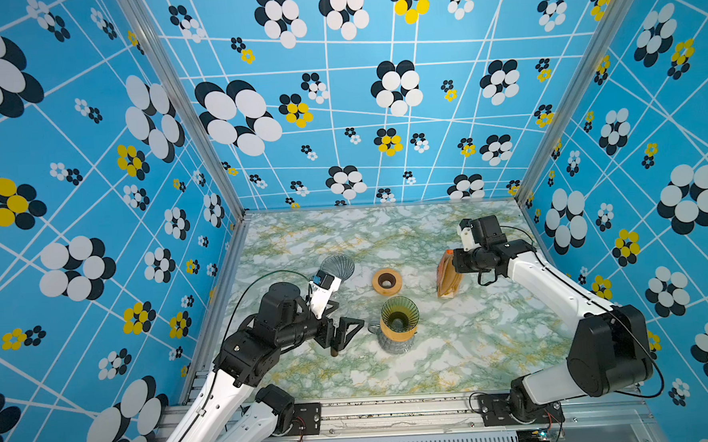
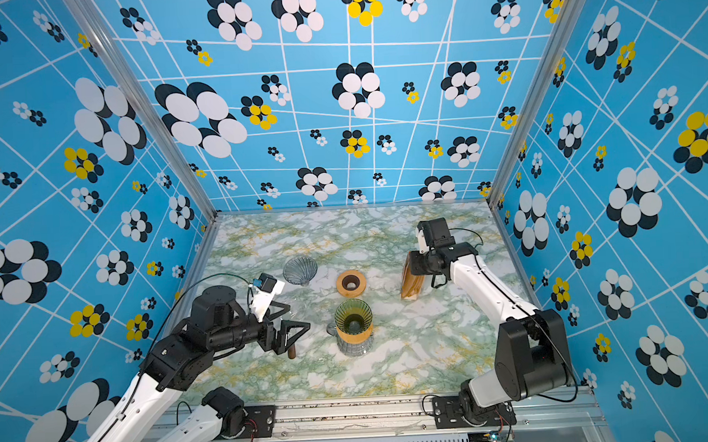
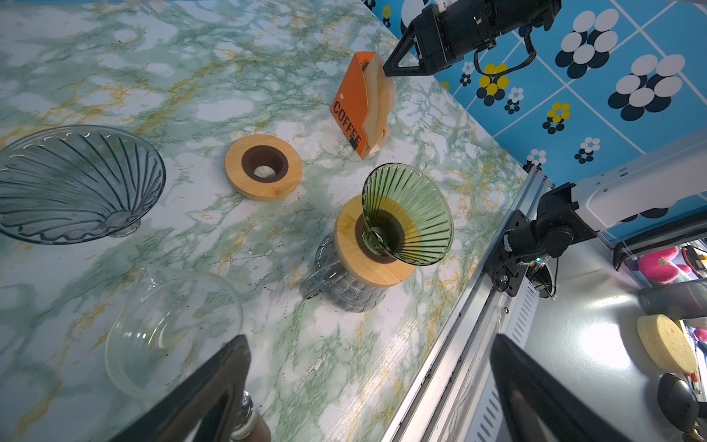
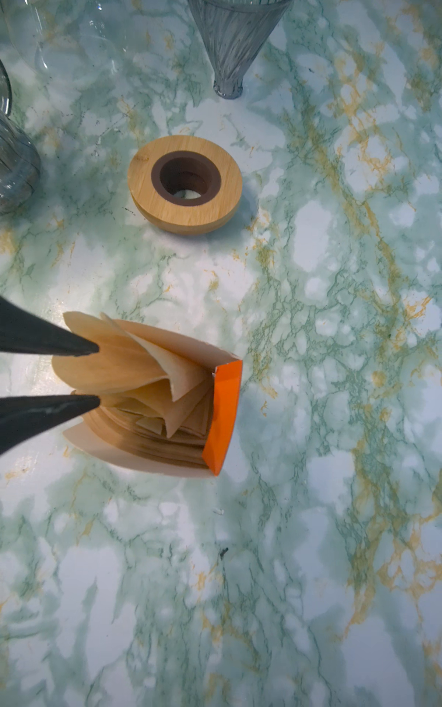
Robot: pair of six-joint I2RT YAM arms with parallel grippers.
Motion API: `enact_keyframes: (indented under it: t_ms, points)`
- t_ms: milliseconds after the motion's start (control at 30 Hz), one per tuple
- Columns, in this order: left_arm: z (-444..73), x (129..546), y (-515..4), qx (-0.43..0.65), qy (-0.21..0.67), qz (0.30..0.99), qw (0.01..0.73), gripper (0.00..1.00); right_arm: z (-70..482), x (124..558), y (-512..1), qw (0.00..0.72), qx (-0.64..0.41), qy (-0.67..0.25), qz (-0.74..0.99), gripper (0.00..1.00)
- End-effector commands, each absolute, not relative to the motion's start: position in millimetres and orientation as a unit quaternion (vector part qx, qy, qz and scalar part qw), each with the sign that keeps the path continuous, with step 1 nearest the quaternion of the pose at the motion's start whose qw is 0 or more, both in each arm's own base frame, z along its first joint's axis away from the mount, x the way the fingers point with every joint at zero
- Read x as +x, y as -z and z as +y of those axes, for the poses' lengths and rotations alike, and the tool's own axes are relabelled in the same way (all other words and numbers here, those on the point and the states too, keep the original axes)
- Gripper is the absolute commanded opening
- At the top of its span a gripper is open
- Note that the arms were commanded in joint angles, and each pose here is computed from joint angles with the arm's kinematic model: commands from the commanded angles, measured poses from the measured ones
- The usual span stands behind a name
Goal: Place the coffee filter in the dripper
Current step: 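Pinch a paper filter in the orange box with the right gripper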
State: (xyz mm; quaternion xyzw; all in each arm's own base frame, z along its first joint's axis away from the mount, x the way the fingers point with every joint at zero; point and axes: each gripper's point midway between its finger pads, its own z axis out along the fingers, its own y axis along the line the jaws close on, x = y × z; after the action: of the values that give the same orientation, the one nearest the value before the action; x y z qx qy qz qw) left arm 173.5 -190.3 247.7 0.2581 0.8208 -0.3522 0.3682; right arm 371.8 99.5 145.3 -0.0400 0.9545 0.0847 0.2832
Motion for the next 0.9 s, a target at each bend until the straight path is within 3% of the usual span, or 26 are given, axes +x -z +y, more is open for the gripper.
enact_keyframes:
  t_ms: [0, 533, 867]
  points:
    - [-189.5, 172.1, -246.9, 0.255, 0.358, 0.82, 0.366, 0.99, 93.6, 380.4, -151.2, 0.292, -0.045, -0.066, 0.953, 0.22]
    - [-188.5, 171.5, -244.1, 0.252, 0.356, 0.823, 0.363, 0.99, 101.9, 392.5, -140.1, 0.265, -0.061, -0.072, 0.96, 0.14]
    - [-188.3, 172.0, -244.4, 0.251, 0.356, 0.823, 0.364, 0.99, 99.5, 392.6, -157.7, 0.283, -0.06, -0.068, 0.955, 0.02]
